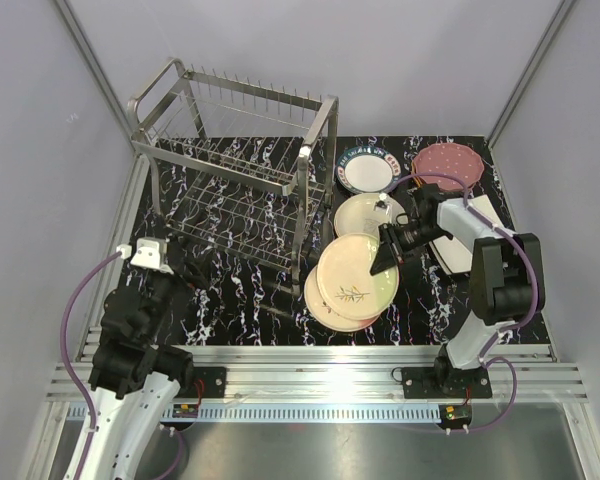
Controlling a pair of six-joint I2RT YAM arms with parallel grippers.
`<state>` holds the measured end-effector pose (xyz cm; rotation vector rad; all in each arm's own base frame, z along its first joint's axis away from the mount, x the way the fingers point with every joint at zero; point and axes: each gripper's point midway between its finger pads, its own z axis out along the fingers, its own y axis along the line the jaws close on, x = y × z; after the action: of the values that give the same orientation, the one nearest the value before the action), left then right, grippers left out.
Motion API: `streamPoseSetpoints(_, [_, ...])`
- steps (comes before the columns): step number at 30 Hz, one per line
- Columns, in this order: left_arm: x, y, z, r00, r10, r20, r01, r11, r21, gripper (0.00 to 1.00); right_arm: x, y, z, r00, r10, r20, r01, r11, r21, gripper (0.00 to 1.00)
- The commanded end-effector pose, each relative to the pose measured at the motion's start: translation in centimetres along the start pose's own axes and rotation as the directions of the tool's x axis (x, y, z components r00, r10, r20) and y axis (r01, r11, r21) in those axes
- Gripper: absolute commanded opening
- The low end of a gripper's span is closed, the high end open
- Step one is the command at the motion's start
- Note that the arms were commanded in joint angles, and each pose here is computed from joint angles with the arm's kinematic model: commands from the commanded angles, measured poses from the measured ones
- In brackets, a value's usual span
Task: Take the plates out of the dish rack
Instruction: Pass the plate from the left arm to the right, then place the plate on the table
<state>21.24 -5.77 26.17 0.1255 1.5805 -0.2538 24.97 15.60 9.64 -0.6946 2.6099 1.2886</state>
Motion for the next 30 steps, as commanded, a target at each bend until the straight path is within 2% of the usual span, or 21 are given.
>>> streamPoseSetpoints(1, [-1.4, 0.4, 0.0, 0.998, 0.010, 0.063, -0.009, 1.000, -0.022, 0.99, -1.3, 1.6, -0.2, 0.999, -0.047, 0.017, 0.048, 0.997, -0.056, 0.05])
streamPoseSetpoints(13, [-1.3, 0.5, 0.1, 0.998, 0.012, 0.061, -0.011, 1.000, -0.025, 0.99, -0.8, 1.2, 1.3, 0.998, -0.035, -0.059, 0.031, 0.998, -0.056, 0.16])
streamPoseSetpoints(30, [-1.2, 0.5, 0.1, 0.998, 0.012, 0.057, -0.011, 1.000, -0.027, 0.99, -0.3, 0.6, 1.4, 0.995, -0.035, -0.095, 0.033, 0.999, -0.031, 0.32])
